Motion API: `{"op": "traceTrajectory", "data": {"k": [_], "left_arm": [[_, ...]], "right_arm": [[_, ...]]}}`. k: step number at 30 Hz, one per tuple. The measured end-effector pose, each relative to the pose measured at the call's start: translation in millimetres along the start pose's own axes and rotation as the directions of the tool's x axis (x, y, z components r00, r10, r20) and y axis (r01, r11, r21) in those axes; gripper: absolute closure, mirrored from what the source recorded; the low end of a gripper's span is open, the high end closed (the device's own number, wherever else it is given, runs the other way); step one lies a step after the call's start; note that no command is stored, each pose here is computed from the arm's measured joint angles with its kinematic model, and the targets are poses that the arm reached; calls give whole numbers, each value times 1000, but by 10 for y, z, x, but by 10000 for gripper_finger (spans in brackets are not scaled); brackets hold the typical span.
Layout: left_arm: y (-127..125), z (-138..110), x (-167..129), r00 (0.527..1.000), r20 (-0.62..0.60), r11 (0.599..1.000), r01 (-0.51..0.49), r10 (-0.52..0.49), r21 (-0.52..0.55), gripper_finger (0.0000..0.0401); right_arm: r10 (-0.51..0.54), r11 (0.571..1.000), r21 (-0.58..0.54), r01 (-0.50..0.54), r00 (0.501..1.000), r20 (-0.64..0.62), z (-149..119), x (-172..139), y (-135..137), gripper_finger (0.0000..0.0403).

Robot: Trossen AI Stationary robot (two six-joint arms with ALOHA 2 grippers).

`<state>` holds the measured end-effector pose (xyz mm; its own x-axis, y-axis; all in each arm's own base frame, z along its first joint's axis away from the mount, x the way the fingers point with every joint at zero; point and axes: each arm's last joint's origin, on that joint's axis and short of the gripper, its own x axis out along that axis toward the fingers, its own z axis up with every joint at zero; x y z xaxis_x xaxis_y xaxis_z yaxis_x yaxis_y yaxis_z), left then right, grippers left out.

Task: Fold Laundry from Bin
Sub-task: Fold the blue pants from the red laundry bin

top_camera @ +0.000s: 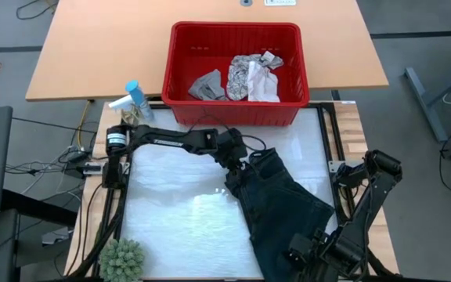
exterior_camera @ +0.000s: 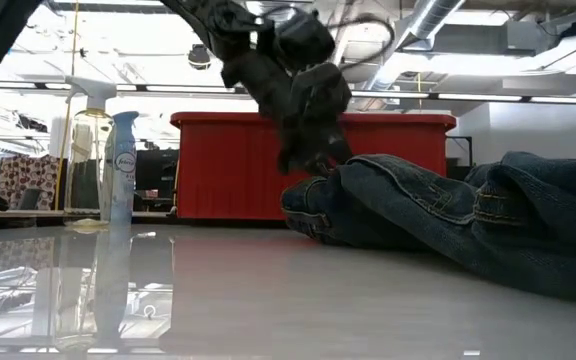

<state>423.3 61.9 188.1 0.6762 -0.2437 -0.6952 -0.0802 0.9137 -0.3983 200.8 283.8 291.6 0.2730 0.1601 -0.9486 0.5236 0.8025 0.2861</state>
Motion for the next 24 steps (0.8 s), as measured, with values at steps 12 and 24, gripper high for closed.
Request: {"op": "traceTrajectory", "data": {"k": [12,24], "left_arm": [[-90,-53,162,986,-27,981,161,-165,-107,340],[-834,376,-1649,963,207,977,195,-175,-83,385]], "right_arm": [[-5,1000,-9,6,999,39,11,1,-4,125],[-263,965,43,260,938,225,310,-5,-258,125]]}}
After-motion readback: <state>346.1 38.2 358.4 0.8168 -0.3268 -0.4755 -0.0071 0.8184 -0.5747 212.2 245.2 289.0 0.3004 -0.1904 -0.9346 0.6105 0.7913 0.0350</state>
